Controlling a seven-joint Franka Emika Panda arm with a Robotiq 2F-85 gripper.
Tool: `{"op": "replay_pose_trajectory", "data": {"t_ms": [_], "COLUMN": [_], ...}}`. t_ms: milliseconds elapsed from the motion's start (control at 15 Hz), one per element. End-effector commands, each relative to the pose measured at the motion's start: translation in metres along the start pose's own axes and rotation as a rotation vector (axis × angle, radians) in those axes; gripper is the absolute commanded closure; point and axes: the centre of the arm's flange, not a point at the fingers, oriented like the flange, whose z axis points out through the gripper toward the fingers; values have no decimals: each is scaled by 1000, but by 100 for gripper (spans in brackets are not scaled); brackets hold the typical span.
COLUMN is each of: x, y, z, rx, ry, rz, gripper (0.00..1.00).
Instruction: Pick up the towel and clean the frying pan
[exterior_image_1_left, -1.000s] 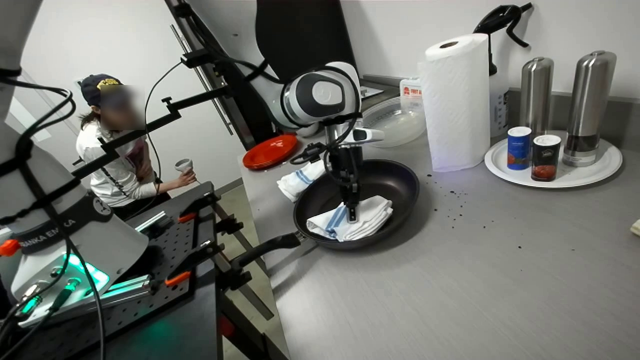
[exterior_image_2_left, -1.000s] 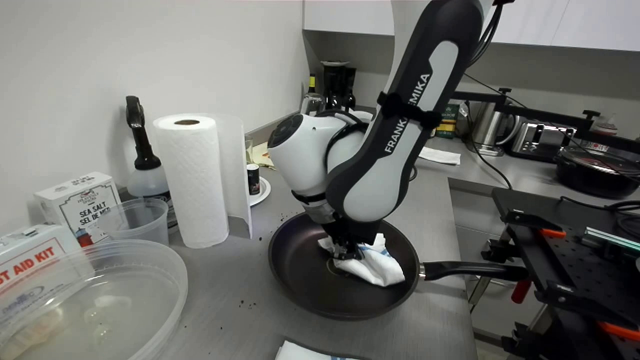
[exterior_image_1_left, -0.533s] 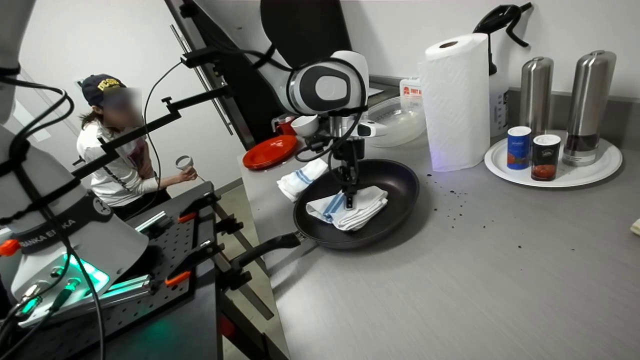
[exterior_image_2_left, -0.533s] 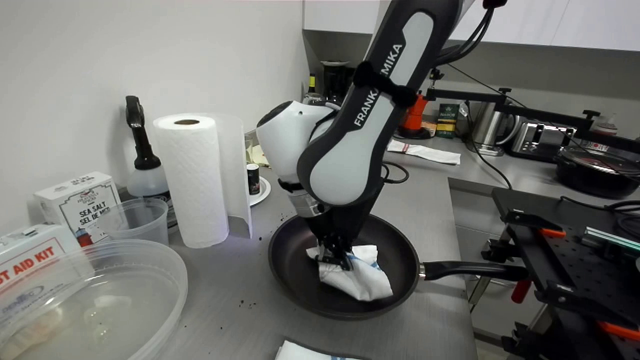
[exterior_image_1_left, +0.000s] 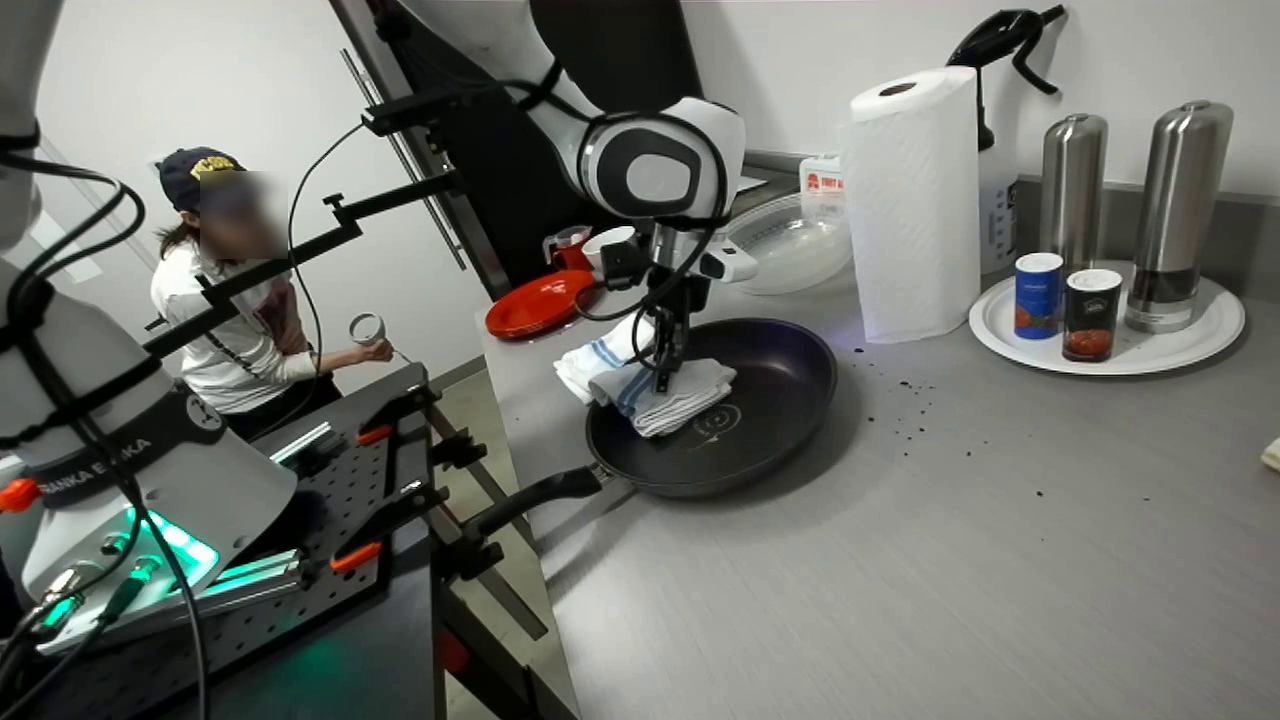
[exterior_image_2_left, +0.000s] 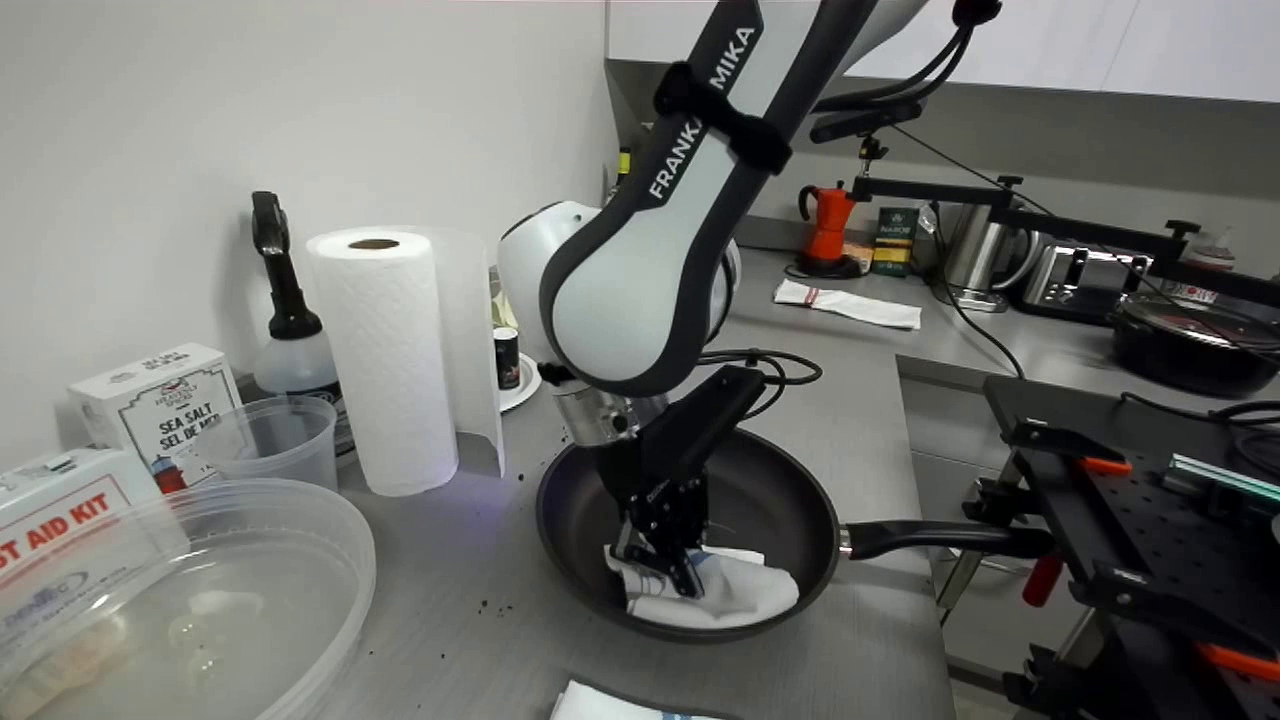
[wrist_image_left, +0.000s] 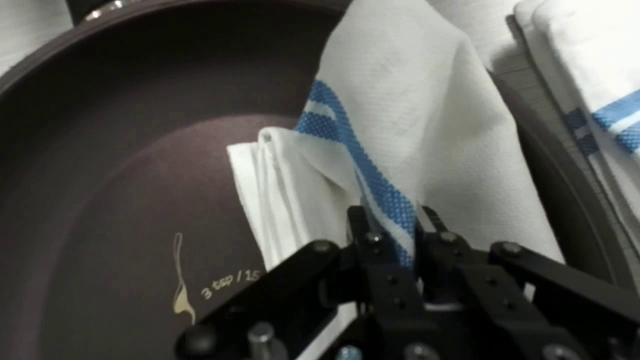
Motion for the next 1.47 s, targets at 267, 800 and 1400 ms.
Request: {"op": "replay_pose_trajectory", "data": {"t_ms": [267,800,1400], "x": [3,-14,-72], "y": [0,45,211], "z": [-13,-82,-190], "rx": [158,217,144], "ry": [-106,-58,132], "rz": [-22,-38,165], "gripper": [97,97,97]}}
